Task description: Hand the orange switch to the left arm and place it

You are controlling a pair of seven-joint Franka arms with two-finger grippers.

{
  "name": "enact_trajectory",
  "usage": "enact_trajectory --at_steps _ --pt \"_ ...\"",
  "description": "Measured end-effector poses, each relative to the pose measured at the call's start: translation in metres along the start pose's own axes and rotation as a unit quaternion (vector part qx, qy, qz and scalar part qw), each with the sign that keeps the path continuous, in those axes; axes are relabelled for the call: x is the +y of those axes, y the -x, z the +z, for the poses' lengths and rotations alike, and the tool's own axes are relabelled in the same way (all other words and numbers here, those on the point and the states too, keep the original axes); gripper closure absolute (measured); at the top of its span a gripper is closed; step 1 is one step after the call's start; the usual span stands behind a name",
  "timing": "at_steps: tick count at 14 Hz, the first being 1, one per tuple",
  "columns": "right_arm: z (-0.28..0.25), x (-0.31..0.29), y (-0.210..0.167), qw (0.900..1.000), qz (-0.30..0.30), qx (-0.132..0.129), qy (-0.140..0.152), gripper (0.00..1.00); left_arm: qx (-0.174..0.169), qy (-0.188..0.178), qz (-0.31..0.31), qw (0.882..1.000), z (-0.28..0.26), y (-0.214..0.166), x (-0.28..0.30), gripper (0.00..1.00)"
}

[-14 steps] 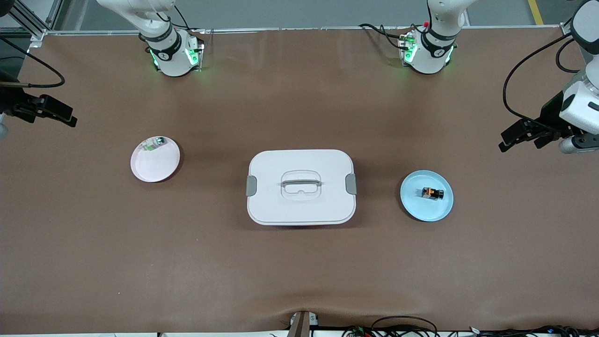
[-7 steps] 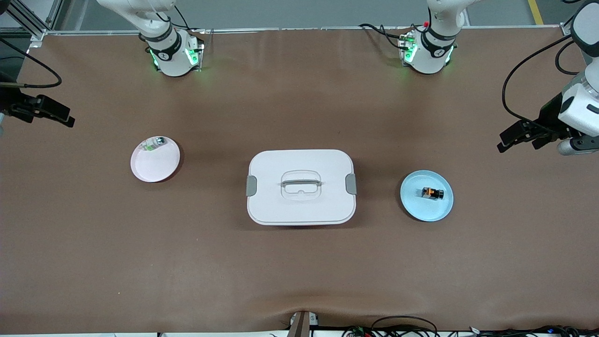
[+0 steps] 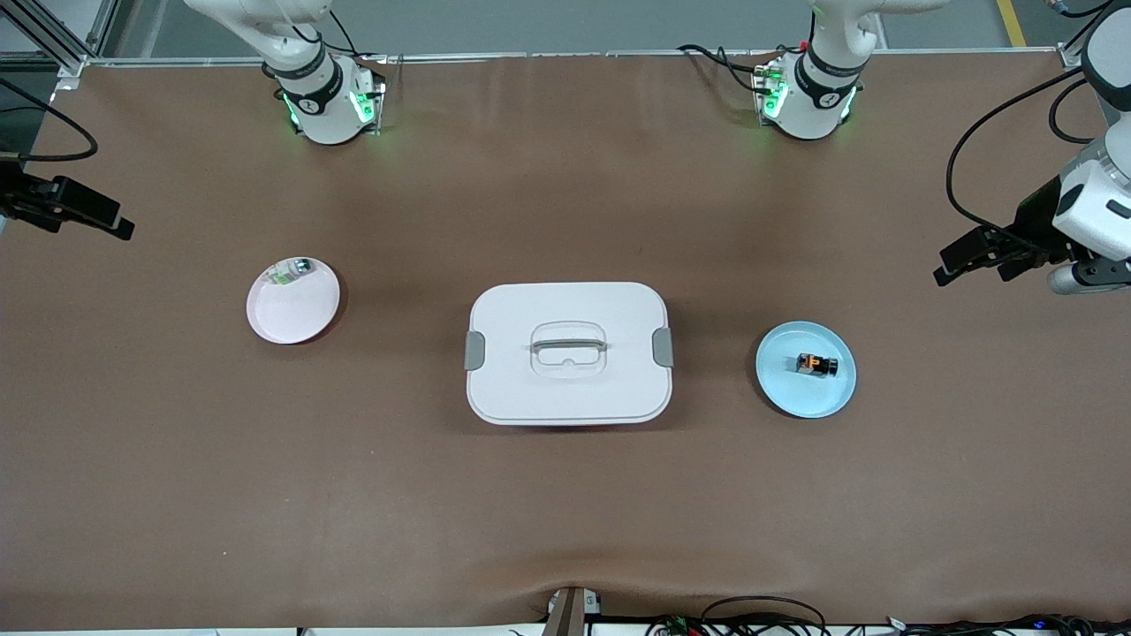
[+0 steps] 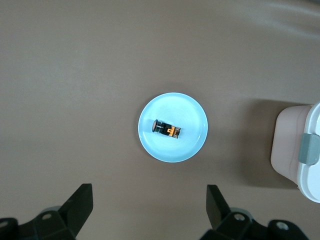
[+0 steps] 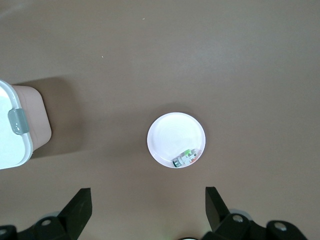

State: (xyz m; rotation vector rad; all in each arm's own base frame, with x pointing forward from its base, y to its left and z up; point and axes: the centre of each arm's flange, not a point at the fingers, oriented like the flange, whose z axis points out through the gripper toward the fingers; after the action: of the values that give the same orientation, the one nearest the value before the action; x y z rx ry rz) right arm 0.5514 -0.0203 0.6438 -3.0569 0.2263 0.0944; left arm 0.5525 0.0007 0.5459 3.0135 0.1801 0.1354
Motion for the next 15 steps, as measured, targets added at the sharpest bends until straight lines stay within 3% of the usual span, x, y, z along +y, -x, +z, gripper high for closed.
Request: enact_trajectory --at_steps 5,10,15 --pt "0.0 -0.009 -0.002 1.0 -0.02 0.008 -0.001 0.0 0.007 -0.007 0.004 1.0 -0.007 -0.002 0.0 0.0" --pt "0.001 -0.009 -0.003 0.999 -0.038 0.01 -0.001 0.0 0.014 -0.019 0.022 0.999 -0.049 -0.004 0.016 0.0" --pt "0.004 -0.006 -0.004 0.999 -0.035 0.01 0.0 0.0 -0.003 -0.03 0.029 0.999 -0.059 0.001 0.021 0.0"
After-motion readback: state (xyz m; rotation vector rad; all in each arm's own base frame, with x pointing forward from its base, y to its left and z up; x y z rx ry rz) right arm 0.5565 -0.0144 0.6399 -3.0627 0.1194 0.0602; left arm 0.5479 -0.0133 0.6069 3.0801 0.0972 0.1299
